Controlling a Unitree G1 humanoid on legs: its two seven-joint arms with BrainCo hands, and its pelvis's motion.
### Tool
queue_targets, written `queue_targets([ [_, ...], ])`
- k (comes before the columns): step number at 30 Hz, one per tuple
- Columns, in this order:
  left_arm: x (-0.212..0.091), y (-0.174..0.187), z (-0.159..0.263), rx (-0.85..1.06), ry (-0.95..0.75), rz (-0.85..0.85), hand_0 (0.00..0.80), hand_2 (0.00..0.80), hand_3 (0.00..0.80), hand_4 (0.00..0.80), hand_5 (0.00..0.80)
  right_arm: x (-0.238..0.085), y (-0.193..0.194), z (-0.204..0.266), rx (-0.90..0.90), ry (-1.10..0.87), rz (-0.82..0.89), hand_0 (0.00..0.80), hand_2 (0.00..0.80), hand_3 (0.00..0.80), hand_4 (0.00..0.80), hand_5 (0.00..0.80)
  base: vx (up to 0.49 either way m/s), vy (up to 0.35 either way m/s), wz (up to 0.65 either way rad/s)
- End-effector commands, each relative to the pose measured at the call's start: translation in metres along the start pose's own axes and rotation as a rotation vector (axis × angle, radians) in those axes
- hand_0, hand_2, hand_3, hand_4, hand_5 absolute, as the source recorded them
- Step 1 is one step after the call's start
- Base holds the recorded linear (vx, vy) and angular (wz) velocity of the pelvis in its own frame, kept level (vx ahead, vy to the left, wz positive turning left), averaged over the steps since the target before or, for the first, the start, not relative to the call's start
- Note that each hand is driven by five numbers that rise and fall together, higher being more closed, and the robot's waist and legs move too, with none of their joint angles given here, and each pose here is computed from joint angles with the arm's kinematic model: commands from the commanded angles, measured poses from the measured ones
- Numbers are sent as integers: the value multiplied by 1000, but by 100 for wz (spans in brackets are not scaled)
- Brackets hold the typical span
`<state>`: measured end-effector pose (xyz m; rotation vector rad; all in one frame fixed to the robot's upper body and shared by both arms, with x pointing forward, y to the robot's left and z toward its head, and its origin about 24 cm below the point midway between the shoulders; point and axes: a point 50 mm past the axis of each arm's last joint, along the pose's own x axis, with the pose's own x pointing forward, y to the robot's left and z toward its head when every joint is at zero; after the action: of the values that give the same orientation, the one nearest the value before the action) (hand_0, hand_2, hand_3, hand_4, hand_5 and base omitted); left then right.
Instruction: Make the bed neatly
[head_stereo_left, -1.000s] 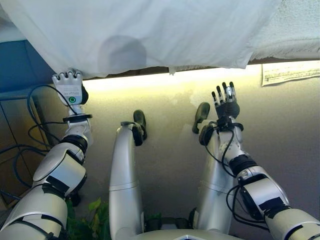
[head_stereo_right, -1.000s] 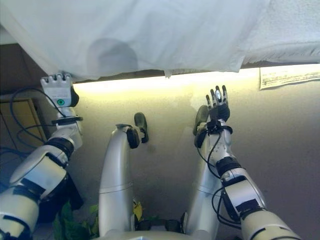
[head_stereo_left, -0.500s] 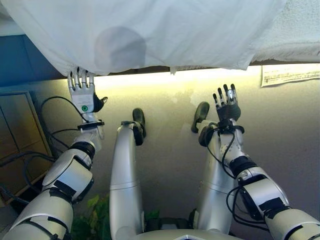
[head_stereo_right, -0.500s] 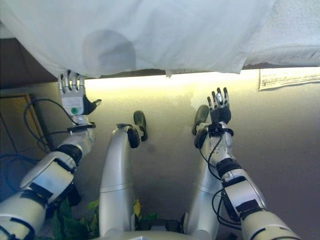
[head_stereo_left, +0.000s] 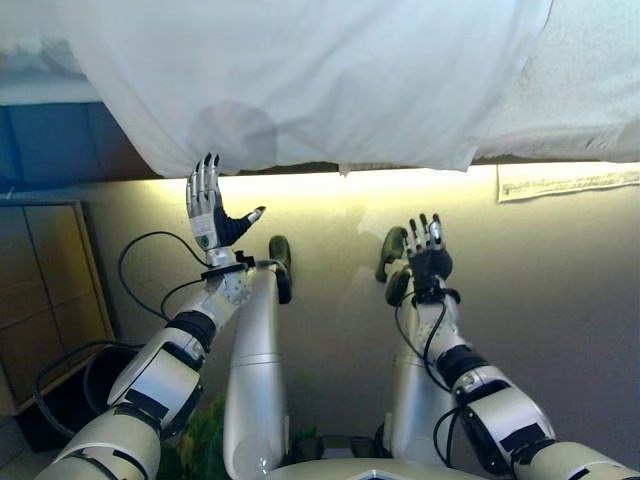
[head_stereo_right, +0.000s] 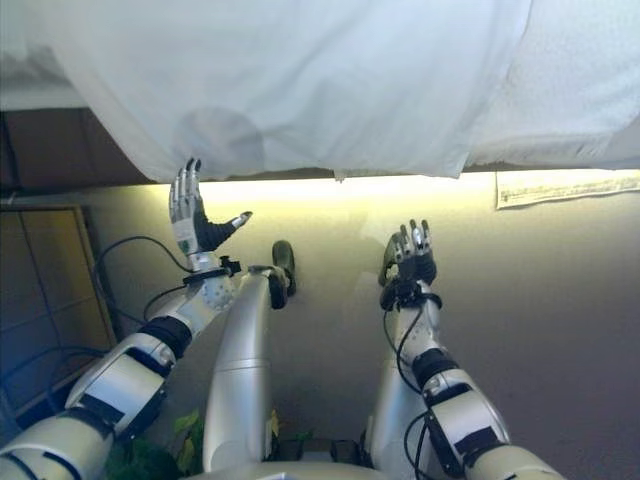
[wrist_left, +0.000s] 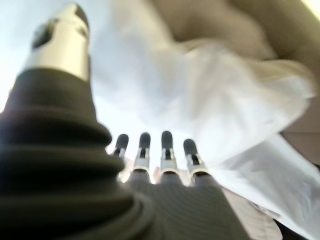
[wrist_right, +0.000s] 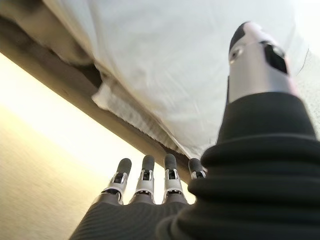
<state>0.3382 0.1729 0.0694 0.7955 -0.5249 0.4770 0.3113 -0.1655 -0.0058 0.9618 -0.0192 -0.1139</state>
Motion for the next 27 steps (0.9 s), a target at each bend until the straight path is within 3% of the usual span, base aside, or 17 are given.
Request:
queue_targets([
  [1,4,4,4,-110,26,10,0,0,0,0,0,-5,-2,17,-21,-73,2,0,0,0,0,0,61,-149,11],
  [10,-16,-7,1,-305,184,-169,0,0,0,0,0,-16,-10,6,-17,-46,-93,0,0,0,0,0,42,-156,15],
  [20,-41,-16,-11,-657,439,-359,0,0,0,0,0,-29,-24,-5,-14,20,-184,0,0,0,0,0,72,-102,6],
  [23,-53,-2,-28,-748,509,-366,0,0,0,0,0,-52,-51,2,-28,44,-185,0,0,0,0,0,24,-86,-1],
  [27,-78,8,-42,-824,610,-403,0,0,0,0,0,-71,-55,0,-112,79,-131,0,0,0,0,0,70,-111,-3],
])
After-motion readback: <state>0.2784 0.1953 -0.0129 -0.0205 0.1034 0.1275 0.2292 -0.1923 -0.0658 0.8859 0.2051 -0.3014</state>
